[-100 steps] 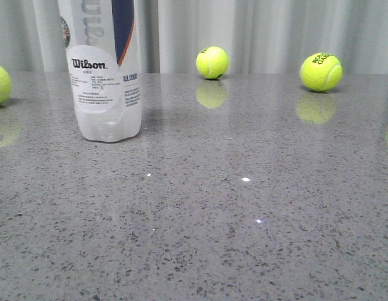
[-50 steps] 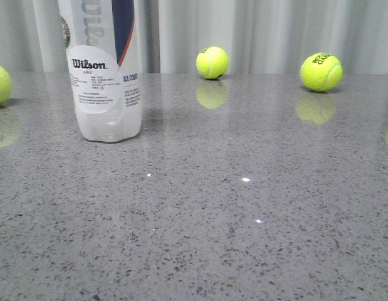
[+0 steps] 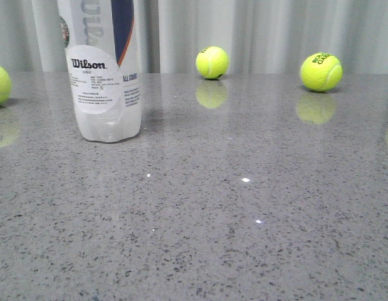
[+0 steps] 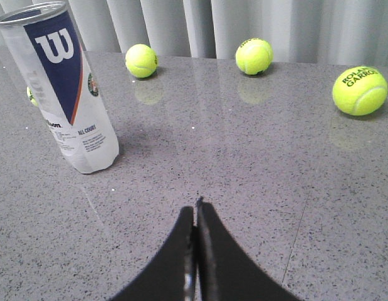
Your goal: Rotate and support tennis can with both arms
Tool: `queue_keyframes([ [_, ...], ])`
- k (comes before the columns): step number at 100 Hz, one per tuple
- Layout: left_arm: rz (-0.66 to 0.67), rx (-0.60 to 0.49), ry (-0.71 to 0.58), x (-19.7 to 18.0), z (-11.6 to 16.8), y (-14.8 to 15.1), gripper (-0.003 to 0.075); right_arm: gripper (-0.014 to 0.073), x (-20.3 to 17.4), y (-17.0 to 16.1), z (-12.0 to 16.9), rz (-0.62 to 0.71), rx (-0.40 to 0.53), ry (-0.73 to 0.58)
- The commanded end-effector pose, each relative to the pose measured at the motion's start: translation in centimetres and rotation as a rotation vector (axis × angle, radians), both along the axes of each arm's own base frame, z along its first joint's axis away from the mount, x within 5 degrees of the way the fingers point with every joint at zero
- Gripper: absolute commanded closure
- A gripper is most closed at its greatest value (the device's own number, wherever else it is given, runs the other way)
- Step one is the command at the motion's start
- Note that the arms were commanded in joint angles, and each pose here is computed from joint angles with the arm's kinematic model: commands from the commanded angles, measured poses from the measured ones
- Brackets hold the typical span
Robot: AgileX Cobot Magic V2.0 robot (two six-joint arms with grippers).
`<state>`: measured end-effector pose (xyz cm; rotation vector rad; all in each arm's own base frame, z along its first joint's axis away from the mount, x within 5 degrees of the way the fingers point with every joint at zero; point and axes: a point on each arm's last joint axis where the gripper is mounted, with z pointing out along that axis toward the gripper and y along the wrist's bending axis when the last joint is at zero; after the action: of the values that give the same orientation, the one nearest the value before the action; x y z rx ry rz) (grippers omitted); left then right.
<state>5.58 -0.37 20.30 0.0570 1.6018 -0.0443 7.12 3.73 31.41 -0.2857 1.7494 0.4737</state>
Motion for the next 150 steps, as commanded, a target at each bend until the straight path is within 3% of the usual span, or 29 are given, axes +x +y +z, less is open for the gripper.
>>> queue_keyframes([
  [1, 0.017, -0.019, -0.079, -0.1, -0.6, 0.1, 0.0741, 0.0651, 0.0, 0.0, 1.6, 0.002, 0.033, -0.101],
  [116, 0.019, -0.023, -0.082, -0.1, -0.5, 0.1, 0.0741, 0.0651, 0.1, 0.1, 1.1, 0.002, 0.039, -0.114],
  [138, 0.019, -0.023, -0.082, -0.1, -0.5, 0.1, 0.0741, 0.0651, 0.8, -1.1, -1.0, -0.167, 0.071, -0.224],
  [150, 0.019, -0.023, -0.082, -0.1, -0.5, 0.1, 0.0741, 0.0651, 0.2, -2.3, -2.3, -0.288, 0.016, -0.302],
])
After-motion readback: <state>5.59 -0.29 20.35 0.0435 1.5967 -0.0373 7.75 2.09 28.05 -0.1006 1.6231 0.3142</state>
